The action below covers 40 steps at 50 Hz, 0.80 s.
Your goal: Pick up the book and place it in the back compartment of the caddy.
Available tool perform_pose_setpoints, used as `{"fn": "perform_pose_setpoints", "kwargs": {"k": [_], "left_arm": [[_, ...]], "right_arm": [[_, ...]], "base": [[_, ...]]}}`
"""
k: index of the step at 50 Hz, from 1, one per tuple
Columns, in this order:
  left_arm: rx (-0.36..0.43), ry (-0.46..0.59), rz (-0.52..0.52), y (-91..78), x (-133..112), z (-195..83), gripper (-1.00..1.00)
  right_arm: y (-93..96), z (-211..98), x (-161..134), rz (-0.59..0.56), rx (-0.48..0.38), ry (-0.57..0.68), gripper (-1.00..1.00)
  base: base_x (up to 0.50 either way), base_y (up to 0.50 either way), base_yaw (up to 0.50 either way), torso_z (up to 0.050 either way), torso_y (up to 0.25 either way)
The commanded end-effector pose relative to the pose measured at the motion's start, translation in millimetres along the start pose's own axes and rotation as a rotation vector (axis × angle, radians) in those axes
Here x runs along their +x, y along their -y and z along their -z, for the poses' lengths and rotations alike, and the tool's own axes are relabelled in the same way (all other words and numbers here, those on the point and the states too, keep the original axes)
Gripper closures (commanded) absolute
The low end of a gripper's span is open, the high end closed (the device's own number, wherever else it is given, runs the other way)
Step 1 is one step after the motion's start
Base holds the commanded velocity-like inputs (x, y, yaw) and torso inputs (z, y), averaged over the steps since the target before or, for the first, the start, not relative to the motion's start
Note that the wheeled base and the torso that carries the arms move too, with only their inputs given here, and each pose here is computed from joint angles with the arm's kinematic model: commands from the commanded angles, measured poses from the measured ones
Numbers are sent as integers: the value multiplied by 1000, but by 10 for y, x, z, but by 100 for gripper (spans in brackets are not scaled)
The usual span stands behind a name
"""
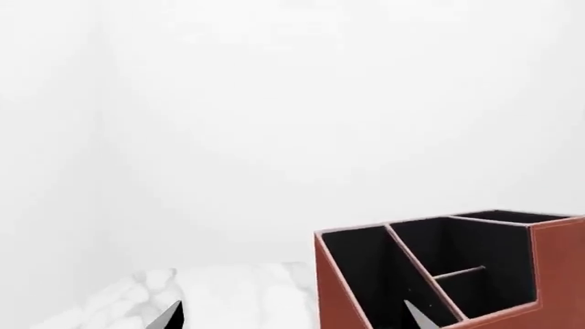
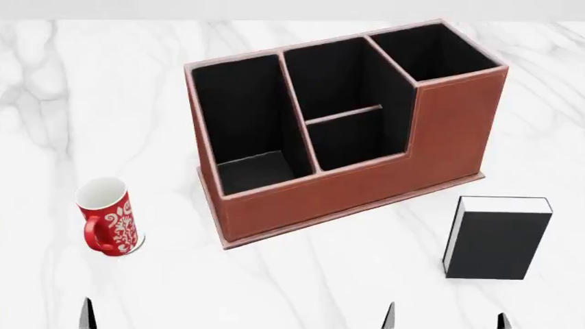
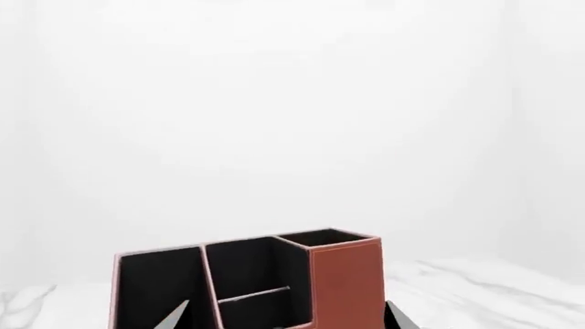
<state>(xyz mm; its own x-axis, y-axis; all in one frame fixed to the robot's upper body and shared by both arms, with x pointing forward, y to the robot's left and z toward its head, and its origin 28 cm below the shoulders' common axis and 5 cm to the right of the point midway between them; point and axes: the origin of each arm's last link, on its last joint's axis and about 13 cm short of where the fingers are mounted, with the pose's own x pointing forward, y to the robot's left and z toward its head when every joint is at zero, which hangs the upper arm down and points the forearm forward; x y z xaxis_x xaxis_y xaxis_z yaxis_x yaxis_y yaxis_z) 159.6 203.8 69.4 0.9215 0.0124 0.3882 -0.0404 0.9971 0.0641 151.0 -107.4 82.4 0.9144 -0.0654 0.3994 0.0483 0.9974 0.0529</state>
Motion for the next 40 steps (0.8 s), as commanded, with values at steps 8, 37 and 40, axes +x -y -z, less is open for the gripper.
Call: {"fn": "perform_pose_setpoints", "kwargs": {"k": [8,37,40], "left_arm": [[-20,173,-43,-62,-102,-229,-100],[-75,245,-44,-83,-145,-290,-100],[-76,245,-42,-82,-144,-287,-100]], "right_arm": [[35,-187,-75,14,45,126,-100],[26,-147,-59,14,69,104,-100],[27,-147,-60,15,71,105,-100]], "base": [[0,0,0,0,0],[-17,-69,0,0,0],[-36,-142,0,0,0]]}}
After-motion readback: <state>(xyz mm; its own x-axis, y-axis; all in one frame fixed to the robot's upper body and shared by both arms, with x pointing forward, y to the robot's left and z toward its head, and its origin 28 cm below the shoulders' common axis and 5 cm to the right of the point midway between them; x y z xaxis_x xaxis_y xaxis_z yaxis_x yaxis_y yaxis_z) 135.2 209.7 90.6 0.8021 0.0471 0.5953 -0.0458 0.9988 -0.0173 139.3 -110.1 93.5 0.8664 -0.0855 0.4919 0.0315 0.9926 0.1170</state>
